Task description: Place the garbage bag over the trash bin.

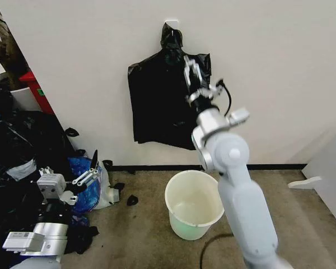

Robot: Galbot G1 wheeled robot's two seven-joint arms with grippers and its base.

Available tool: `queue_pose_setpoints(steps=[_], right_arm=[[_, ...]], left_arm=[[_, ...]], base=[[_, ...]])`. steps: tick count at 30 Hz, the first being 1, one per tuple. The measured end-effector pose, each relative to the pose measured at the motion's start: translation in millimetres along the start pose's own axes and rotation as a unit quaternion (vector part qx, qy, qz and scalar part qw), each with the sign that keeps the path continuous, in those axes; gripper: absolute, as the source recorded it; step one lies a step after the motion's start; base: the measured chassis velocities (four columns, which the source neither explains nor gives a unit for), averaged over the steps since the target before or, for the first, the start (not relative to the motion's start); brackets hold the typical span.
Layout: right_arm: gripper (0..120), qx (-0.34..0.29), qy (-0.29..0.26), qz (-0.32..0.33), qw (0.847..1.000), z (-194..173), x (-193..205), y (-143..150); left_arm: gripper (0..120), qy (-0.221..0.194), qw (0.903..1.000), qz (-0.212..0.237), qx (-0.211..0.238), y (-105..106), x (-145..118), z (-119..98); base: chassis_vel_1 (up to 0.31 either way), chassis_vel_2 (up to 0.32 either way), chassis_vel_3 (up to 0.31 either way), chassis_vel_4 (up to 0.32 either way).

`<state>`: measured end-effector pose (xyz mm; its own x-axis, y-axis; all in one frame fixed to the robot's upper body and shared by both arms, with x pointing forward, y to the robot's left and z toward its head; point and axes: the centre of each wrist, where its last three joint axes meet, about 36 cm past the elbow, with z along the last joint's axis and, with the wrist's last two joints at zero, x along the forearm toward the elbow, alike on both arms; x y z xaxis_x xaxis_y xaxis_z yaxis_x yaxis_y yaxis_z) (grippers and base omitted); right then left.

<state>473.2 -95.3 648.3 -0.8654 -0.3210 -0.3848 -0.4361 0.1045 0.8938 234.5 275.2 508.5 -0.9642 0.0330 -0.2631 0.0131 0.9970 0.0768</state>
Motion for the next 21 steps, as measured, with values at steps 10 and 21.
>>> queue_pose_setpoints(steps=[10,21], right_arm=[[100,-0.007,-0.013,0.057,0.998,0,-51,-7],[79,0.013,-0.022,0.08,0.996,0,-86,-10]], left_arm=[[100,-0.004,1.0,-0.001,-0.004,-3,4,-7],[100,-0.007,1.0,-0.005,-0.003,-4,6,-12]], base=[[0.0,0.0,0.0,0.0],[0.0,0.0,0.0,0.0]])
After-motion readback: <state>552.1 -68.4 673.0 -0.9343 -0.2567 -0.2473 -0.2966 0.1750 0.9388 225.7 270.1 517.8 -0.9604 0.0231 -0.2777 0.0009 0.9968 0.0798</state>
